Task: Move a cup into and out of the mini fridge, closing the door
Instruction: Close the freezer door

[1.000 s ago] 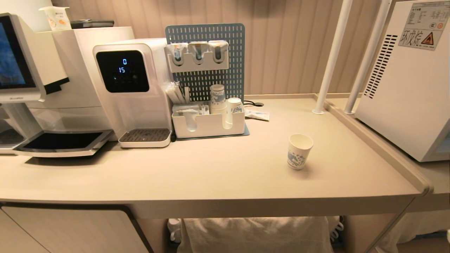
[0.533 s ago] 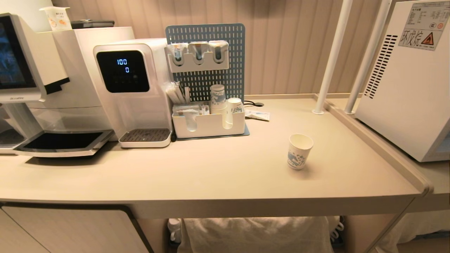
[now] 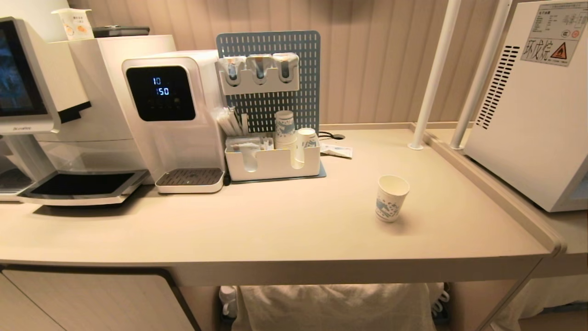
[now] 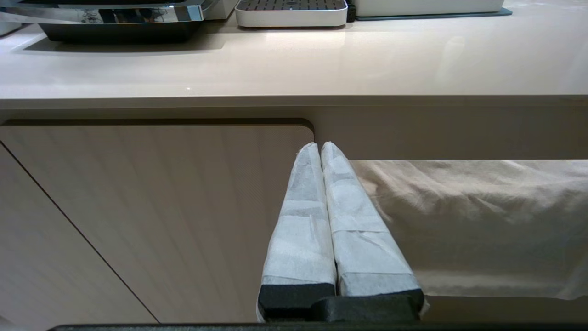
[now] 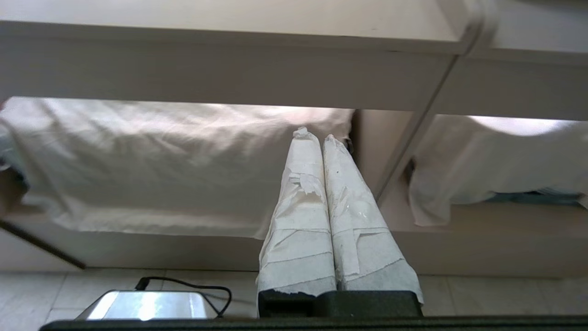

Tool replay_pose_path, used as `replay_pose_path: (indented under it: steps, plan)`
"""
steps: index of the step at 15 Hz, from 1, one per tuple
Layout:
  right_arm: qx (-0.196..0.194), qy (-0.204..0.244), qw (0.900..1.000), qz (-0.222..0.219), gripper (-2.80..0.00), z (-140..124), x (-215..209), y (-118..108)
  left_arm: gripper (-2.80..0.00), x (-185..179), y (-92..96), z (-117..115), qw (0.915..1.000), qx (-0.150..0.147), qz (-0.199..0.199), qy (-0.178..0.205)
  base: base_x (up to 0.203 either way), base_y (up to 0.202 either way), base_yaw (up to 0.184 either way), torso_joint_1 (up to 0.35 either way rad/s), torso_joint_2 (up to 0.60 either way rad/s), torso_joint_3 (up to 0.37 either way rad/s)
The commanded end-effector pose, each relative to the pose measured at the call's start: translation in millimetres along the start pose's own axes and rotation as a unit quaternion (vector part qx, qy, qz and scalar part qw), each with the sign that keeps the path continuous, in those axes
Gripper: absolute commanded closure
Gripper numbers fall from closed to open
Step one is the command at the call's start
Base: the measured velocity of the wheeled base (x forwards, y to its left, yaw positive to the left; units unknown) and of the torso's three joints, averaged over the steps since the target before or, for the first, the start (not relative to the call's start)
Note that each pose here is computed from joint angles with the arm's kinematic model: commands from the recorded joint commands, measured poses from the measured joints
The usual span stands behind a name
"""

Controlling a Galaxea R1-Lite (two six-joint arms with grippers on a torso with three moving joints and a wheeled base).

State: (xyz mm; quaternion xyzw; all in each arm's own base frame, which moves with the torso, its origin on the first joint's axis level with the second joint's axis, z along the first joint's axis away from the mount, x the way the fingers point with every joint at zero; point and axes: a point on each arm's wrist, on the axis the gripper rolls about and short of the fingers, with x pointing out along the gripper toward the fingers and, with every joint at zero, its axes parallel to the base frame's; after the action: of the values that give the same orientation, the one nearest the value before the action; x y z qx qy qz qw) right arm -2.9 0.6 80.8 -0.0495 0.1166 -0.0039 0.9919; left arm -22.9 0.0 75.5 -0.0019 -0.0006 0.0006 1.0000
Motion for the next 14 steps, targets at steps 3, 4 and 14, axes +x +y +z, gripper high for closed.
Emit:
replay_pose_path:
  steps: [3,4,14]
  plan:
    - [0.003,-0.094,0.995,0.012,0.0,-6.8,-15.0,0.1,0.0,0.1,0.0,0.0,1.0,0.0,0.0,0.001,0.0,0.0,0.0,0.0,0.0,0.0]
    - [0.003,-0.116,0.993,0.01,0.0,-8.5,-17.9,0.2,0.0,0.0,0.0,0.0,1.0,0.0,-0.001,0.0,0.0,0.0,0.0,0.0,0.0,0.0]
    - [0.002,-0.122,0.993,0.01,0.0,-9.3,-18.4,0.2,0.0,0.0,-0.1,-0.5,0.9999,0.014,-0.002,0.005,0.0,0.0,0.0,0.0,0.0,0.0]
